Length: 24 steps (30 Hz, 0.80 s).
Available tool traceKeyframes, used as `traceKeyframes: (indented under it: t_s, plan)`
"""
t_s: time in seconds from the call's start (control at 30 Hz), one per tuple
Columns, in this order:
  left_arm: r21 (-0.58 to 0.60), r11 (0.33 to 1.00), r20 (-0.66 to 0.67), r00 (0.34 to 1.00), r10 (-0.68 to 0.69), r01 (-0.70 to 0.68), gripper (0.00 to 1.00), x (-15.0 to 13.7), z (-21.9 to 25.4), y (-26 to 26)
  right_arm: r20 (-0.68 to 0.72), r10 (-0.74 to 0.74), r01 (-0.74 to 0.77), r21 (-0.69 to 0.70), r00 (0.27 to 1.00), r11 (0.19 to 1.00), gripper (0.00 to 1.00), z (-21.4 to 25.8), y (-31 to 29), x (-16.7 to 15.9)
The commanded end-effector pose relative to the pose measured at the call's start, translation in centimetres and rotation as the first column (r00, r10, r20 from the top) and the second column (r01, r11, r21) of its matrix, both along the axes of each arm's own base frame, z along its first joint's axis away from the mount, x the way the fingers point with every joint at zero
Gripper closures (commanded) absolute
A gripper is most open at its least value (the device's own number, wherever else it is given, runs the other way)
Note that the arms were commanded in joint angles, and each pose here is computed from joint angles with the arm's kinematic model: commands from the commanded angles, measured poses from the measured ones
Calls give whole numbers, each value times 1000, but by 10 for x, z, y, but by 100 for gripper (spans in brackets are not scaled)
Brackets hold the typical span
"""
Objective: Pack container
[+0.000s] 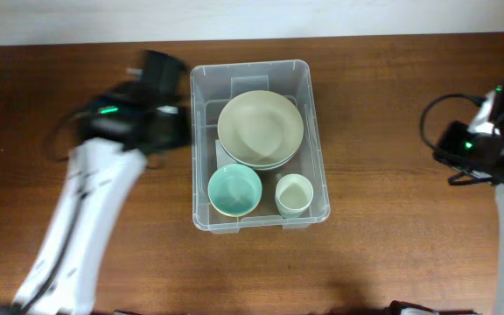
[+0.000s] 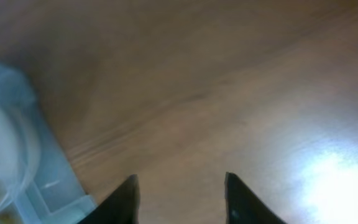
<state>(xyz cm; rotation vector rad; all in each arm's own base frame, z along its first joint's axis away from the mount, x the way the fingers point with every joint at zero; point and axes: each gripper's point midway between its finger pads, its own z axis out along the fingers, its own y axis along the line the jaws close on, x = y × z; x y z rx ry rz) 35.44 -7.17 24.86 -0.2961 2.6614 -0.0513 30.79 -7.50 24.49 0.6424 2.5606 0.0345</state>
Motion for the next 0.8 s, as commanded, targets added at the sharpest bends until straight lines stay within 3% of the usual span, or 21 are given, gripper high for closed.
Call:
traceKeyframes:
  t_s: [0.0, 0.2, 0.4, 0.77]
  plan:
    - [-10, 991, 77, 988, 136, -135, 45, -4, 30, 63, 1, 165, -165, 14, 986, 986, 96, -12, 33, 28]
    - [-97, 964, 30, 968, 250, -246, 38, -4, 20, 117, -46, 323, -322, 15, 945, 946, 96, -55, 78, 73]
    - [-84, 952, -41, 955, 293, -295, 38, 2, -4, 140, -86, 462, -461, 33, 883, 887, 96, -113, 124, 111]
    - [-73, 951, -146, 947, 287, -300, 38, 13, -41, 142, 15, 711, -703, 166, 703, 691, 96, -129, 193, 112]
